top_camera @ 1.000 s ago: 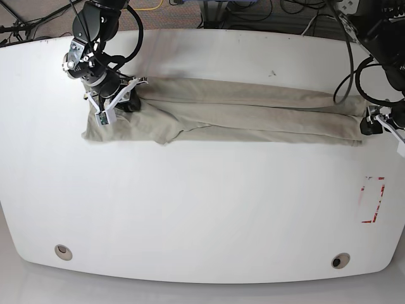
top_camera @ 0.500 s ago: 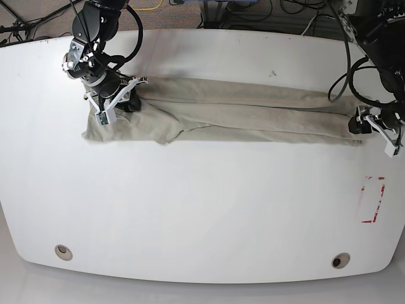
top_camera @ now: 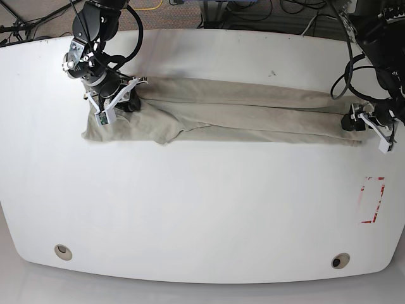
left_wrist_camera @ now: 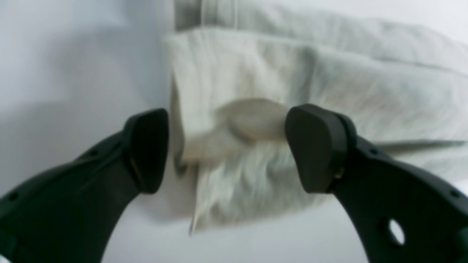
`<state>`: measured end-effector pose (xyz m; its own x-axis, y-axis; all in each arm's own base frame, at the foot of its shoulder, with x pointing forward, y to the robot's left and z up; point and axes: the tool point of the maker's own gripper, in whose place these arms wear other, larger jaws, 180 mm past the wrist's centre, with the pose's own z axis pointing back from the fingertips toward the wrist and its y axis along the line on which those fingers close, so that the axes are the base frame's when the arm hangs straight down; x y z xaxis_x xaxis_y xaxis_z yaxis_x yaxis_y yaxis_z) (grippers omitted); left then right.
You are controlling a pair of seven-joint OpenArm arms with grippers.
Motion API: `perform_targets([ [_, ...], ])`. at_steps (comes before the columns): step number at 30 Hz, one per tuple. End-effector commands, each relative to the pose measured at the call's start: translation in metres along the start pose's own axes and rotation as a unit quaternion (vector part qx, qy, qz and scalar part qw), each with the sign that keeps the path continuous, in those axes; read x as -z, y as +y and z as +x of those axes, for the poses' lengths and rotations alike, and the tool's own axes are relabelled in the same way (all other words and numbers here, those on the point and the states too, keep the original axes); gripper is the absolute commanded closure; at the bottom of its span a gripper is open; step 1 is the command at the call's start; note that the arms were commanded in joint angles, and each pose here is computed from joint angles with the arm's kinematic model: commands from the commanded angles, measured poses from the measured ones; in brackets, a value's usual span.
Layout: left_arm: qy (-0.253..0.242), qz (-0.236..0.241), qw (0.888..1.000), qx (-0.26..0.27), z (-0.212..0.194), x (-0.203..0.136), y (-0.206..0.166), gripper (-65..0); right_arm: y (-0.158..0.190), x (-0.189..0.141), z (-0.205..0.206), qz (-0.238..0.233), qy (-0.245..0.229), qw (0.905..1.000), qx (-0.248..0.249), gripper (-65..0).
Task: Fold the T-shirt properly
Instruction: 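Release the left gripper and regrasp the strip's end beside it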
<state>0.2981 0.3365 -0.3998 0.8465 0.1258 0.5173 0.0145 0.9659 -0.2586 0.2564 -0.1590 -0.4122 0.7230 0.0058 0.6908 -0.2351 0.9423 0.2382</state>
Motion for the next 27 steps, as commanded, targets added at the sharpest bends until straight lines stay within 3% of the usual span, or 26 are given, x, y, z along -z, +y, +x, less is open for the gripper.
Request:
perform_targets([
  [1,0.002,0.009,1.0,0.001,0.004,-0.005,0.008,-49.7,-0.002,-0.003,0.007,-0.003,-0.009,0.9999,-0.007,-8.2],
  [7,0.008,0.006,1.0,0.008,0.003,-0.002,0.004,-49.4,-0.003,-0.003,0.009,-0.004,-0.01,0.9999,-0.008,-8.2],
  [10,0.015,0.002,1.0,0.019,0.003,0.001,-0.001,-44.6,-0.003,-0.003,0.009,-0.004,-0.01,0.9999,-0.007,-8.2],
  [13,0.025,-0.003,0.999,0.025,-0.001,0.005,-0.005,-36.8,-0.003,-0.003,0.009,-0.004,-0.01,0.9999,-0.007,-8.2],
  [19,0.043,-0.01,0.998,0.046,-0.004,0.013,-0.015,-10.3,-0.003,-0.002,0.009,-0.004,-0.011,0.9999,-0.008,-8.2],
  [22,0.047,-0.011,0.998,0.051,-0.005,0.014,-0.017,0.0,-0.003,-0.002,0.01,-0.004,-0.011,0.9999,-0.008,-8.2],
  [27,0.054,-0.011,0.997,0.051,-0.014,0.014,-0.016,0.0,-0.003,-0.002,0.009,-0.004,-0.01,0.9999,-0.008,-8.2],
])
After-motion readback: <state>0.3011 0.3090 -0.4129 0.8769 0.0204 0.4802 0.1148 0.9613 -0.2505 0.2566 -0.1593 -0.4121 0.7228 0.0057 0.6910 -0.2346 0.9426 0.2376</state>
